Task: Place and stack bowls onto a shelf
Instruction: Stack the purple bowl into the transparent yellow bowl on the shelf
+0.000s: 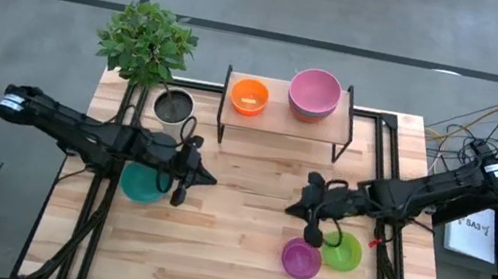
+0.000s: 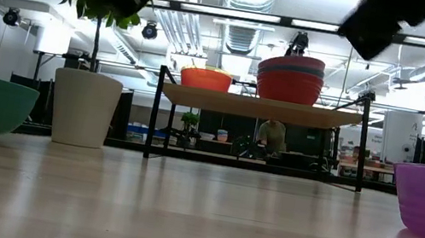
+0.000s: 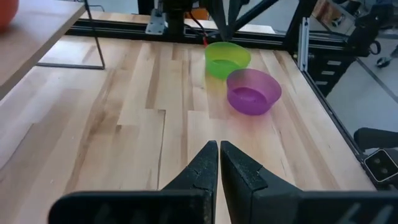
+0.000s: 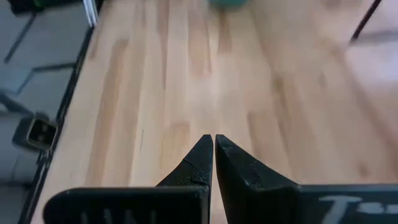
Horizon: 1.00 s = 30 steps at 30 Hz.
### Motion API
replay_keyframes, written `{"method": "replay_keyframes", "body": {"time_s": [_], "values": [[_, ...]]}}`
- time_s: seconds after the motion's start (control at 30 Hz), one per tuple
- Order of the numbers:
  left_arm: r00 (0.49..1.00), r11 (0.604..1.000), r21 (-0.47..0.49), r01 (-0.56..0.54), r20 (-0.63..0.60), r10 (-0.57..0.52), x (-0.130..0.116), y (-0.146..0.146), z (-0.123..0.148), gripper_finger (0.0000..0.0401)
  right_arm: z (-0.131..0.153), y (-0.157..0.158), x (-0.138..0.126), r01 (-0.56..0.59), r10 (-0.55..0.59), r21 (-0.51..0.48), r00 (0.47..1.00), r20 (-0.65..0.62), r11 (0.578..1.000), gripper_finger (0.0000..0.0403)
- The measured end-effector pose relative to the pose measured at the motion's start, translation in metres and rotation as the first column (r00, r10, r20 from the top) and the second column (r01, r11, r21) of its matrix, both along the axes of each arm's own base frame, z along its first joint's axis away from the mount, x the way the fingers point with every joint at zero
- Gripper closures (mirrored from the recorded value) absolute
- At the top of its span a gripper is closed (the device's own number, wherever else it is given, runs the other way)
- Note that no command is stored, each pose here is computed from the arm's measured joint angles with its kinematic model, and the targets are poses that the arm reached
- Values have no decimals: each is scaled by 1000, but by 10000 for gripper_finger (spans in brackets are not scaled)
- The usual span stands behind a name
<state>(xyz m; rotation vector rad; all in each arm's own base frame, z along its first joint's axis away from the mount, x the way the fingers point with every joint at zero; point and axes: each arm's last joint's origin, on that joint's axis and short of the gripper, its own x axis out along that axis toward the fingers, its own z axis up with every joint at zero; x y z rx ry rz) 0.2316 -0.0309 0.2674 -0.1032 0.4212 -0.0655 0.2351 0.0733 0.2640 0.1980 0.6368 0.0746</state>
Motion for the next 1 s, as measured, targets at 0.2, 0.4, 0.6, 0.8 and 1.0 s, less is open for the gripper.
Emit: {"method": "replay_keyframes", "body": {"time_s": [0.2, 0.4, 0.6, 0.8, 1.0], "values": [[1000, 1000, 3, 4, -4, -4, 4, -1, 0, 400, -20, 11, -4, 11, 3, 74, 981, -192, 997, 394], [1000, 1000, 2, 4, 0, -4, 7, -2, -2, 400, -38, 18, -7, 28, 9, 99, 935, -354, 995, 388], [1000, 1000, 2, 3, 3, -3, 7, -2, -1, 400, -56, 26, 0, 29, 46, 157, 890, -454, 987, 337], [1000, 1000, 1, 2, 19, -2, 8, -2, 0, 400, -75, 26, -1, 44, 32, 117, 815, -578, 992, 277], [1000, 1000, -1, 2, 28, -2, 8, -2, 1, 400, -89, 27, 3, 55, 17, 96, 782, -623, 994, 271]]}}
